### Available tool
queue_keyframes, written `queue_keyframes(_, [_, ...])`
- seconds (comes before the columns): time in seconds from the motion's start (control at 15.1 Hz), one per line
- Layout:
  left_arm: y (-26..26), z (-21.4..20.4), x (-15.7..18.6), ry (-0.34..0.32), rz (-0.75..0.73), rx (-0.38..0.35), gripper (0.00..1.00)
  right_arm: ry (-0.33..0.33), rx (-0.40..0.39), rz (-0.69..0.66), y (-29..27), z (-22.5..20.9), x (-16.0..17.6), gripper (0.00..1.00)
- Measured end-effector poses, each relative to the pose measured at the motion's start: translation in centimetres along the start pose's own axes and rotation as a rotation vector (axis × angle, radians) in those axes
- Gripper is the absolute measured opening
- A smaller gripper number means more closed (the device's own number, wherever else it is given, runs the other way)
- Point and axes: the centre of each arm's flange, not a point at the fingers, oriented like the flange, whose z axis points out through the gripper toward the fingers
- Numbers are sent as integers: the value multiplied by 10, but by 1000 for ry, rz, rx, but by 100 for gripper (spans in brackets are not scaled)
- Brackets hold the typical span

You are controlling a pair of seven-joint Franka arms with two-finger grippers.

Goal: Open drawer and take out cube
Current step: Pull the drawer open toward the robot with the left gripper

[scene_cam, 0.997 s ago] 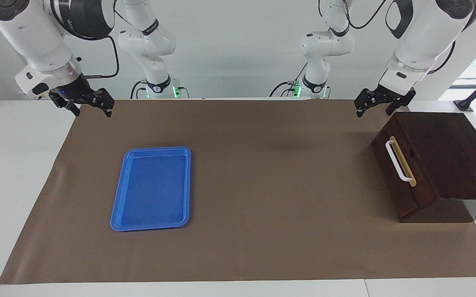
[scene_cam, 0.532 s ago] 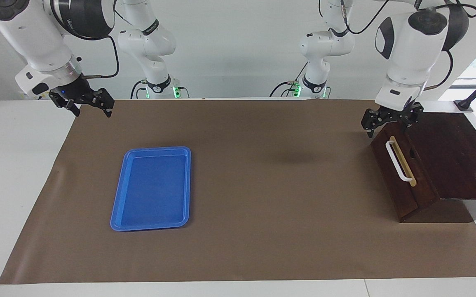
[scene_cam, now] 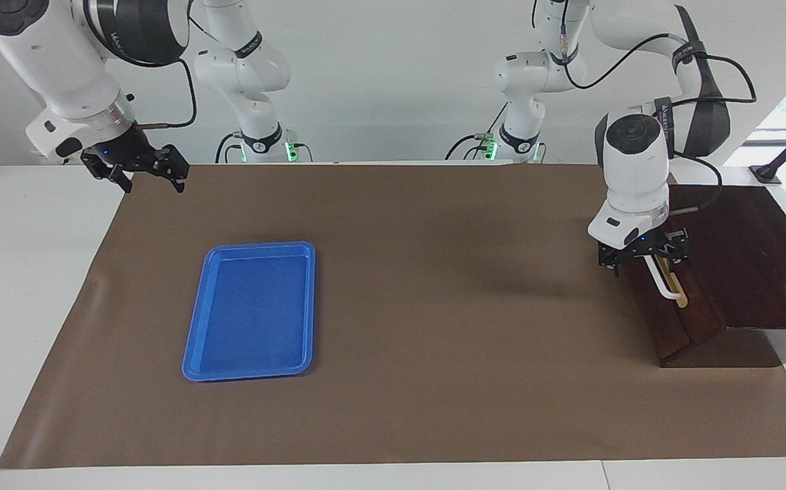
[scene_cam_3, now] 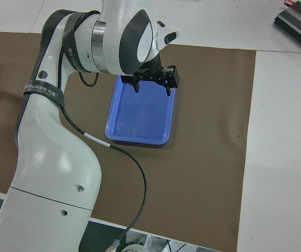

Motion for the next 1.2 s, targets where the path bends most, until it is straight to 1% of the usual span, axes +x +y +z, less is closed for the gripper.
queue_keyframes(0.13, [-4, 23, -7, 8, -6, -14, 100, -13, 2, -52, 0, 6, -4, 100])
queue_keyframes(0.27, [-3, 43, -18, -9, -6, -26, 100, -17, 3, -66, -1, 8, -6, 100])
queue_keyframes(0.53, [2, 58, -28, -39, 2, -35, 100, -17, 3, -71, -1, 7, -7, 100])
queue_keyframes(0.8, [5, 64, -32, -50, 8, -37, 100, -16, 3, -70, 0, 7, -8, 100])
queue_keyframes(0.93, [10, 62, -28, -29, -4, -41, 100, -16, 3, -70, 0, 7, -8, 100])
queue_keyframes(1.2, [71, 32, -11, 27, -12, -69, 100, -17, 4, -64, 3, 7, -9, 100])
